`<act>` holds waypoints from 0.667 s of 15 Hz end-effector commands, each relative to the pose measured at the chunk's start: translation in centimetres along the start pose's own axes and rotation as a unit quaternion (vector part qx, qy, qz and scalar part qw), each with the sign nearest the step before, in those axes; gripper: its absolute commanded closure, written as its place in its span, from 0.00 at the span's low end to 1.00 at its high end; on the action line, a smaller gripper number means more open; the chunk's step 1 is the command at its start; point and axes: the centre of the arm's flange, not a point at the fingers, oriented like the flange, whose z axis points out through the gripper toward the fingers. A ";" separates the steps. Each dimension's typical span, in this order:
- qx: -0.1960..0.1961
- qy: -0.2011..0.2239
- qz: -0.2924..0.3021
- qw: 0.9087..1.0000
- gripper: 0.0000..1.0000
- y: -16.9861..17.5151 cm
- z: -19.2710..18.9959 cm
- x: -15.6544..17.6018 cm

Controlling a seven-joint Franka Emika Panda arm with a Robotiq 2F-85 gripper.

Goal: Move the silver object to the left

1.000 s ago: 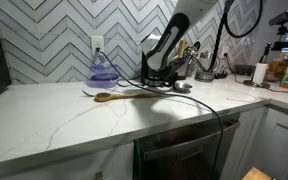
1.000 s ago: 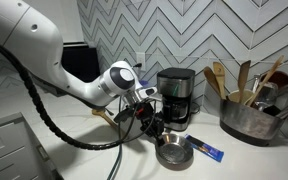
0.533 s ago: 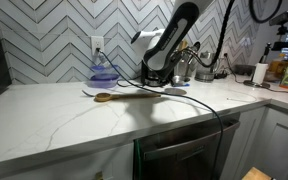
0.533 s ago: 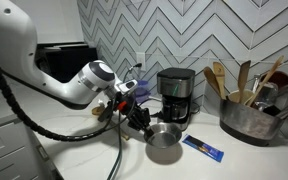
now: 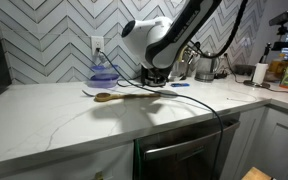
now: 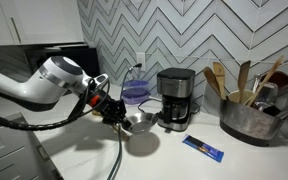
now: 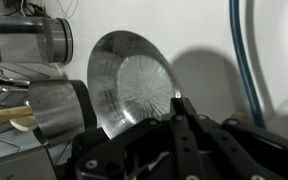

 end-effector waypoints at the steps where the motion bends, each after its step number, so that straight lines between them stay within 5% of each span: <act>1: 0.014 0.068 -0.070 0.995 0.99 -0.4 -2.8 -4.5; 2: 0.010 0.032 -0.036 0.999 0.99 -0.6 -1.6 -1.2; 10: 0.012 0.036 -0.039 0.999 0.97 -0.6 -1.7 -1.2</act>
